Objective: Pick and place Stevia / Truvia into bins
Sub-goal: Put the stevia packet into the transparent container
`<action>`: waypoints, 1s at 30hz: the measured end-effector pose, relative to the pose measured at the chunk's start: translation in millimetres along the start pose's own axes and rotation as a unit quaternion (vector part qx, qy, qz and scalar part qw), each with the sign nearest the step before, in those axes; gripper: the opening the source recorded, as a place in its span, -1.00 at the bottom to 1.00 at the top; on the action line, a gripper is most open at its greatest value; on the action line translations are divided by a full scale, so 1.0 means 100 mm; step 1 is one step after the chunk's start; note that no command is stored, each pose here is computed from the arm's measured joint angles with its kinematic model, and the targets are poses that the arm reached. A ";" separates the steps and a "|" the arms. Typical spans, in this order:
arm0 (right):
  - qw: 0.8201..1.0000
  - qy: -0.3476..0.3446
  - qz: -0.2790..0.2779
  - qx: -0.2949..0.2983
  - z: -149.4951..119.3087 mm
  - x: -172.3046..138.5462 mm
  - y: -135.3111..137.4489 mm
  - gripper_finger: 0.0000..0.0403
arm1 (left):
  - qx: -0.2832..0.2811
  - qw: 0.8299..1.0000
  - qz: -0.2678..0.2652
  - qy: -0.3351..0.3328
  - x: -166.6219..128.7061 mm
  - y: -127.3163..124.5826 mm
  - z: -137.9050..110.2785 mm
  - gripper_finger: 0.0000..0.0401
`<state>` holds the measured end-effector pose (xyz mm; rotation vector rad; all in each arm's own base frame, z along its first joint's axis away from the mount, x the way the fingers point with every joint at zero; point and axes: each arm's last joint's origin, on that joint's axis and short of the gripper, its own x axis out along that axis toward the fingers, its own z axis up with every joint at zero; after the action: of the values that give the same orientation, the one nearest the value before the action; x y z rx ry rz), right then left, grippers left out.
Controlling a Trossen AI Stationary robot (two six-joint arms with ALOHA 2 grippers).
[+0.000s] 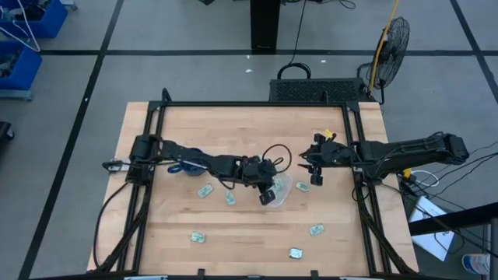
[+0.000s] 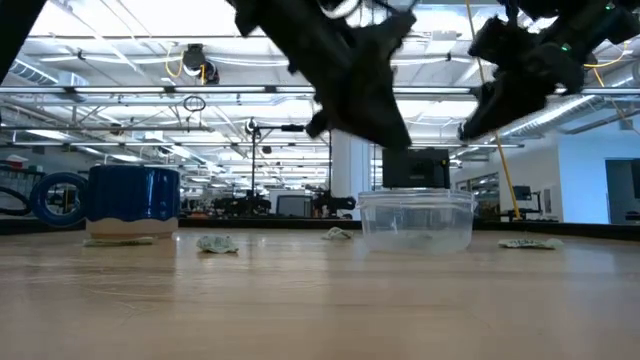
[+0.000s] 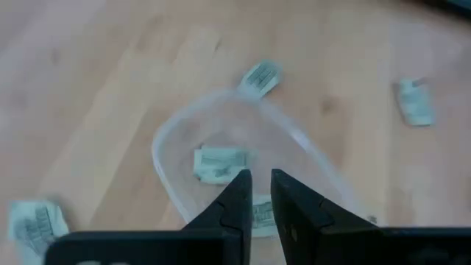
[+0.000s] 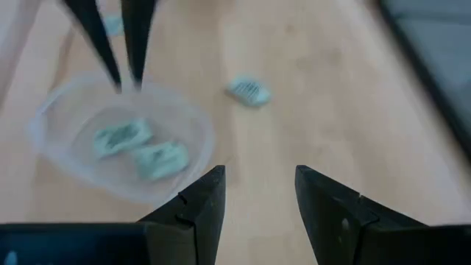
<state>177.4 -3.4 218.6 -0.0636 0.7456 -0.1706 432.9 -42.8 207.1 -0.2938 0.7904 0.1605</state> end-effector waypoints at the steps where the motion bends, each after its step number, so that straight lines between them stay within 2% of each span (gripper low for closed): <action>1: 1.000 0.015 0.006 0.013 -0.02 0.01 0.01 -0.21 | 0.009 1.000 0.000 0.004 -0.10 0.00 0.03 -0.71; 4: 0.997 0.060 0.009 0.051 -0.10 0.04 0.07 -0.21 | 0.045 0.999 0.007 0.010 -0.42 0.01 0.09 -0.71; 8: 0.990 0.104 0.022 0.096 -0.22 0.14 0.22 -0.21 | 0.093 0.993 0.066 -0.009 -0.94 0.09 0.20 -0.71; 11: 0.985 0.147 0.028 0.091 -0.38 0.23 0.34 -0.21 | 0.106 0.987 0.116 -0.033 -1.28 0.17 0.25 -0.71; 14: 0.984 0.157 0.016 0.085 -0.45 0.29 0.41 -0.21 | 0.113 0.981 0.145 -0.055 -1.56 0.23 0.29 -0.71; 18: 0.985 0.149 -0.016 0.086 -0.53 0.36 0.43 -0.21 | 0.130 0.974 0.171 -0.078 -1.77 0.31 0.34 -0.71; 22: 0.983 0.136 0.010 0.125 -0.62 0.43 0.47 -0.21 | 0.148 0.968 0.185 -0.084 -1.82 0.39 0.38 -0.71; 25: 0.979 0.142 0.010 0.146 -0.79 0.49 0.46 -0.21 | 0.151 0.963 0.203 -0.093 -1.84 0.45 0.42 -0.71; 30: 0.980 0.129 0.013 0.152 -0.97 0.53 0.45 -0.22 | 0.156 0.948 0.263 -0.087 -1.83 0.61 0.46 -0.71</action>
<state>155.3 31.3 106.3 0.2632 0.9704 -0.2692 321.3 23.7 357.3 0.2362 0.6909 0.5504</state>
